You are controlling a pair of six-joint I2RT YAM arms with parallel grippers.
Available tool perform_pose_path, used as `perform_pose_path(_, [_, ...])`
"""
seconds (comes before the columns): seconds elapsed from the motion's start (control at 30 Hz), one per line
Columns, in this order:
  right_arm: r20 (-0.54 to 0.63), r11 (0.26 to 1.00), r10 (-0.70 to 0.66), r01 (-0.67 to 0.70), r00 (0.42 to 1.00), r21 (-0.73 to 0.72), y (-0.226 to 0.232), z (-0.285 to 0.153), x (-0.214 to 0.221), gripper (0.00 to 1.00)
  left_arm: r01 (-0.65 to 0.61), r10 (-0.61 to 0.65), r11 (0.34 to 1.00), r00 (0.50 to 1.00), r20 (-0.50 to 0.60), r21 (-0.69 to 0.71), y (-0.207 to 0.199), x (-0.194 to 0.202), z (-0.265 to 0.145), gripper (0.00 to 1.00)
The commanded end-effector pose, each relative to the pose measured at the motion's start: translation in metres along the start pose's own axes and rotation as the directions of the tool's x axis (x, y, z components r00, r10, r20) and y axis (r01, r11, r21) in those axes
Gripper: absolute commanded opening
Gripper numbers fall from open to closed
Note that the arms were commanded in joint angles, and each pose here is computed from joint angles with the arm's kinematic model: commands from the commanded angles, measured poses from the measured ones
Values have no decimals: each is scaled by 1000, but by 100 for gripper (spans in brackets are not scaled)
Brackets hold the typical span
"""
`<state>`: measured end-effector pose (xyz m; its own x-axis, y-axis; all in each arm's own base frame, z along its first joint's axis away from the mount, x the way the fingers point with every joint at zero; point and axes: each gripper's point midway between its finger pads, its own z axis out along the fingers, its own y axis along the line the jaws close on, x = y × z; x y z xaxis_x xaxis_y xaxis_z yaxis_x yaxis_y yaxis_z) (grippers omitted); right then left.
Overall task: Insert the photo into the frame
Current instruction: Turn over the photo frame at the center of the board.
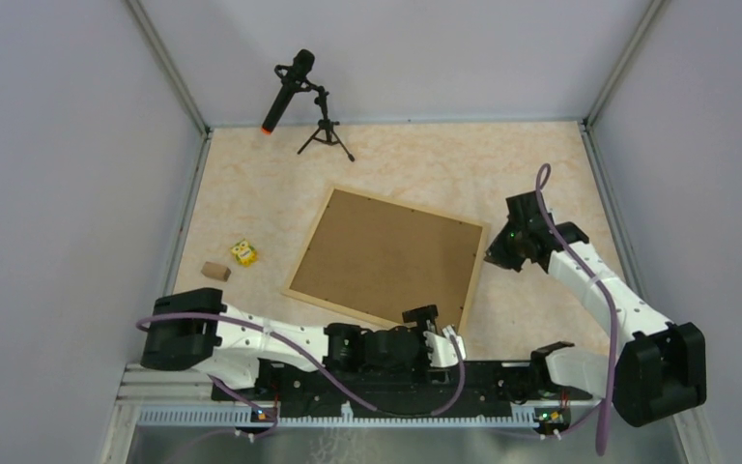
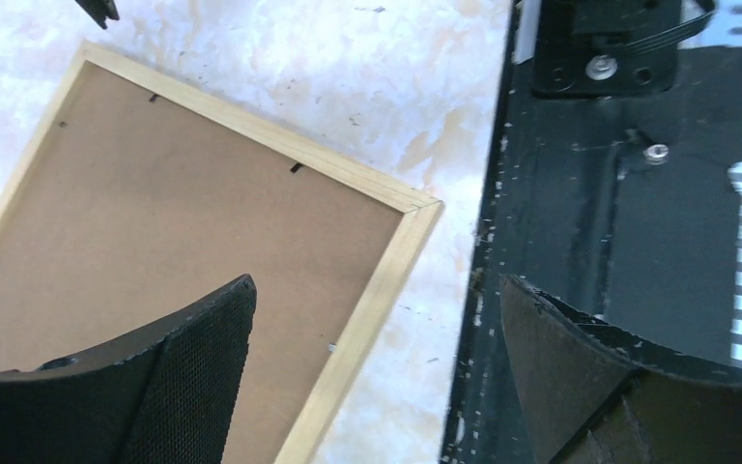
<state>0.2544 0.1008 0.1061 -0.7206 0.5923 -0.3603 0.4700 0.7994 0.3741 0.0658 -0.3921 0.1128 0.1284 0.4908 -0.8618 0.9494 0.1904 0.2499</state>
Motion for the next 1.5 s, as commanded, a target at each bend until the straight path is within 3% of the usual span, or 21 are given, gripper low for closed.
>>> perform_pose_path(0.0, [37, 999, -23, 24, 999, -34, 13, -7, -13, 0, -49, 51, 990, 999, 16, -133, 21, -19, 10, 99])
perform_pose_path(0.03, [31, 996, -66, 67, 997, -54, 15, -4, -11, 0, -46, 48, 994, 999, 18, -98, 15, -21, 10, 99])
perform_pose_path(0.07, [4, 989, -123, 123, 992, -83, 18, 0, -6, 17, -38, 40, 997, 999, 26, -65, 9, -21, 10, 99])
perform_pose_path(0.1, [-37, 977, -183, 178, 982, -115, 21, 5, 2, 44, -28, 30, 999, 999, 40, -42, 6, -23, 9, 99])
perform_pose_path(0.13, [-85, 964, -236, 222, 968, -146, 22, 8, 11, 62, -15, 16, 1000, 999, 49, -16, 2, -23, 8, 99])
perform_pose_path(0.17, [-132, 957, -270, 250, 954, -149, 19, 13, 20, 74, -4, 3, 1000, 999, 48, 14, -2, -22, 7, 99])
perform_pose_path(0.23, [-192, 950, -309, 293, 931, -110, 6, 26, 30, 84, 17, -20, 997, 999, 49, 69, -9, -22, 5, 99])
perform_pose_path(0.3, [-266, 939, -343, 339, 901, -62, -9, 39, 40, 87, 20, -24, 995, 999, 45, 99, -13, -20, 3, 99])
perform_pose_path(0.37, [-345, 927, -364, 374, 865, -41, -19, 47, 51, 79, 16, -20, 993, 999, 40, 117, -15, -18, 0, 99])
perform_pose_path(0.43, [-378, 924, -361, 383, 853, -17, -26, 53, 55, 57, 10, -15, 991, 999, 34, 130, -15, -17, -2, 99])
perform_pose_path(0.47, [-382, 923, -361, 385, 851, -15, -26, 54, 56, 52, 6, -10, 991, 999, 33, 135, -14, -16, -4, 99])
perform_pose_path(0.6, [-418, 914, -371, 405, 829, -8, -29, 60, 61, 49, -4, 0, 991, 1000, 31, 137, -10, -12, -7, 99])
perform_pose_path(0.77, [-458, 908, -358, 418, 814, 35, -34, 72, 69, 36, 27, -28, 996, 999, 18, 89, 8, -6, 0, 99])
perform_pose_path(0.9, [-475, 920, -309, 386, 824, 71, -31, 76, 70, 0, 58, -56, 998, 998, -39, 31, 20, -3, 14, 99])
perform_pose_path(1.1, [-522, 951, -209, 297, 827, 89, -15, 49, 71, 0, 61, -49, 992, 993, -108, 107, -1, 3, 27, 99])
perform_pose_path(1.3, [-507, 957, -166, 262, 846, 125, -8, 16, 57, 0, -35, 41, 993, 998, -52, 109, -15, -3, 17, 99])
perform_pose_path(1.47, [-532, 966, -133, 230, 836, 119, -5, 5, 61, 0, -113, 115, 993, 990, -85, 23, -4, 6, 22, 99])
